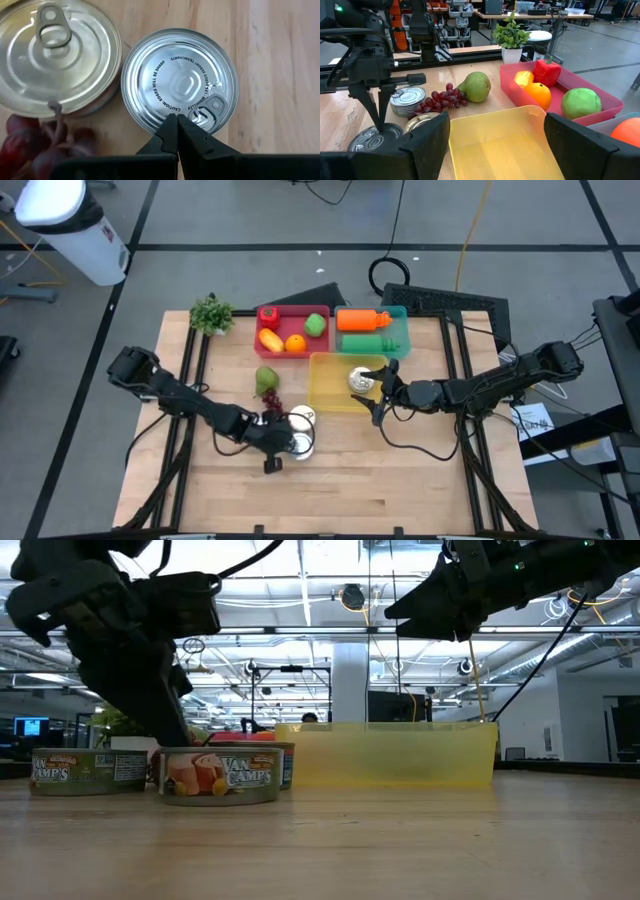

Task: Pick & Place Food Item
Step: Adjust the tuna cans, then put the right green tuna can into the yellow bin

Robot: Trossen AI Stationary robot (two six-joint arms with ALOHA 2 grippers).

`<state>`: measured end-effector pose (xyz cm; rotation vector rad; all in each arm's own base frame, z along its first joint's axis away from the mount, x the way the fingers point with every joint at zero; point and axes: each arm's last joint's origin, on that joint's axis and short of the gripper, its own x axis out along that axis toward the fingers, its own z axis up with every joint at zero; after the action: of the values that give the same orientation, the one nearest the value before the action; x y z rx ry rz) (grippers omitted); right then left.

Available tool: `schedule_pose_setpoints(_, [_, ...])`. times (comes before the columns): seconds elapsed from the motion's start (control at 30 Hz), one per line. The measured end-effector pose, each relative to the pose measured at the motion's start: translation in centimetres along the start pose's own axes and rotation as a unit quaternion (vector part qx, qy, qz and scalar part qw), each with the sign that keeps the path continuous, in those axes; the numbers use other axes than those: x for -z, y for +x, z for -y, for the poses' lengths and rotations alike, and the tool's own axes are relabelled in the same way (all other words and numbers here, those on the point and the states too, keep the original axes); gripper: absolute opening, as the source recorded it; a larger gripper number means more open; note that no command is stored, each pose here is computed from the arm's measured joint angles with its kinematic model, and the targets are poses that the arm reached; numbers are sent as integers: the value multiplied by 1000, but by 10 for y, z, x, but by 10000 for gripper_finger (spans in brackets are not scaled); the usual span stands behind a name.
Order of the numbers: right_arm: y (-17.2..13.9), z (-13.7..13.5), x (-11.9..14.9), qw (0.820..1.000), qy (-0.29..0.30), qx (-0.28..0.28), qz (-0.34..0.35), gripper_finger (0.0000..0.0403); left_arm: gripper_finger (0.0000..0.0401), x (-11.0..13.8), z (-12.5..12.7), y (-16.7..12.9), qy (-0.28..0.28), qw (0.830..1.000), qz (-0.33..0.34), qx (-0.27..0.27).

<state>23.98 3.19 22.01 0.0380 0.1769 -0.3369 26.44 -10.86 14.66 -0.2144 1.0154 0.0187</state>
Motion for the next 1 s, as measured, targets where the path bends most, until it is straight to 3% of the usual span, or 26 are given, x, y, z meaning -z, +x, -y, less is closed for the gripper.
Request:
schedule_pose_setpoints(0.23, [0,0,0,1000,0,0,0,309,1,-20,2,-3,17,999,33,26])
schedule_pose_setpoints(0.4, [0,0,0,1000,0,0,0,309,1,-43,15,-23,54,998,9,12])
schedule_pose_setpoints(0.53, [0,0,0,1000,0,0,0,309,1,-53,18,-35,51,999,-12,-6])
schedule_pose_setpoints(1.0, [0,0,0,1000,-1,0,-2,309,0,-53,30,6,84,985,-149,-33])
